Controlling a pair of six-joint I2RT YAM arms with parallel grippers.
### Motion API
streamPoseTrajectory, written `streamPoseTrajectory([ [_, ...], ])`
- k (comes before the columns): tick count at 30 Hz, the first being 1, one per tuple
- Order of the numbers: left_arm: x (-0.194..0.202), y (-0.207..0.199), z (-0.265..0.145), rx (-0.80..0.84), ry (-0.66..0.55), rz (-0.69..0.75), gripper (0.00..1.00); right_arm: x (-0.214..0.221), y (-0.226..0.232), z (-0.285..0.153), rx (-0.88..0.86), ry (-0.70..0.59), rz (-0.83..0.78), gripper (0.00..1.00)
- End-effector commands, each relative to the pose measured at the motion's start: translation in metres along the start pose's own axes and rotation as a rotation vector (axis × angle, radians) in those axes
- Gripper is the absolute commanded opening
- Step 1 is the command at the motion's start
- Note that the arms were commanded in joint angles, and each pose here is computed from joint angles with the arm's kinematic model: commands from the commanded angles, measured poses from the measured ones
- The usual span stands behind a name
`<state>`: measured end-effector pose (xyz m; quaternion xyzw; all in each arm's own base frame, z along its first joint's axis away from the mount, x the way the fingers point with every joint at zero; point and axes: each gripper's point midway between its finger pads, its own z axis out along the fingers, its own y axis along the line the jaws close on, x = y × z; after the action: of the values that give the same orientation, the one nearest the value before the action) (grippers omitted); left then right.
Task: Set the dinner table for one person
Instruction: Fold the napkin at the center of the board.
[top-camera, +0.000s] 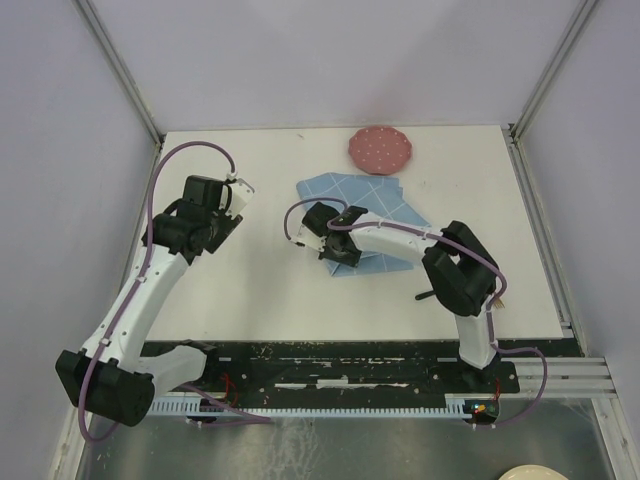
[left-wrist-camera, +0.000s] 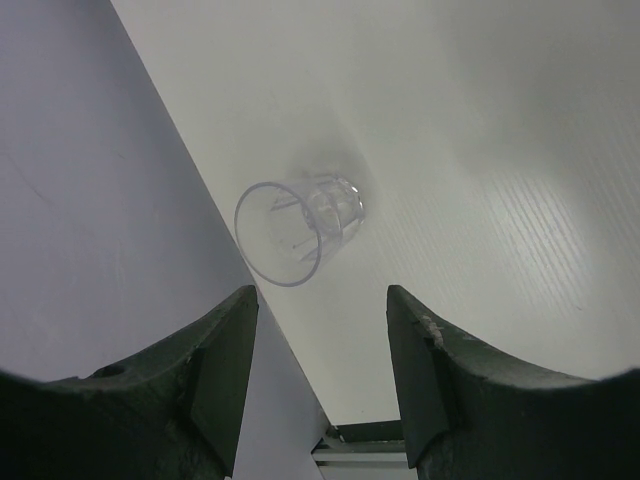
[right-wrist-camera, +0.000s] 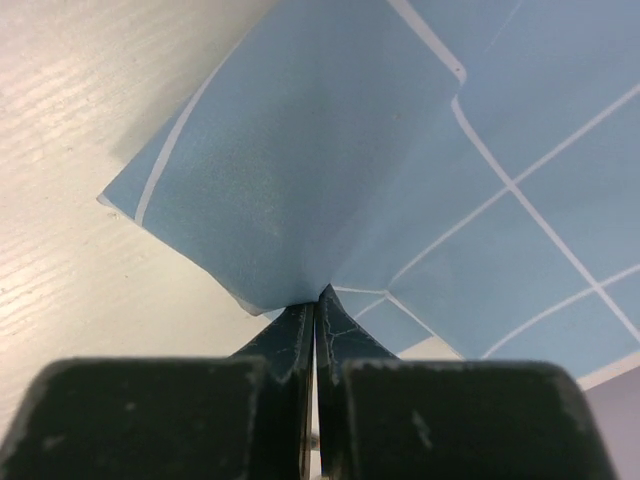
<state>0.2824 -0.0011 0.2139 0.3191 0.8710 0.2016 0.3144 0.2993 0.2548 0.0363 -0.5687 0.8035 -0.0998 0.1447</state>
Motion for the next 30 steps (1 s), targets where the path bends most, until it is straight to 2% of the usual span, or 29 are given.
streamPoseTrajectory([
  [1, -0.015, 0.019, -0.015, -0.059, -0.068, 0.002, 0.61, -0.037, -0.026, -0.06, 0.081, -0.141, 0.024, 0.02],
  [6, -0.014, 0.02, -0.017, -0.064, -0.072, 0.002, 0.61, -0.06, -0.012, -0.084, 0.127, -0.186, -0.068, 0.02],
  [17, -0.011, 0.019, -0.02, -0.068, -0.081, -0.004, 0.61, -0.108, 0.032, -0.101, 0.108, -0.242, -0.191, 0.02],
  [23, -0.008, 0.018, -0.022, -0.071, -0.087, -0.005, 0.61, -0.146, 0.064, -0.104, 0.107, -0.275, -0.299, 0.02],
  [30, -0.005, 0.018, -0.024, -0.081, -0.098, -0.008, 0.61, -0.185, 0.098, -0.098, 0.095, -0.319, -0.349, 0.02],
])
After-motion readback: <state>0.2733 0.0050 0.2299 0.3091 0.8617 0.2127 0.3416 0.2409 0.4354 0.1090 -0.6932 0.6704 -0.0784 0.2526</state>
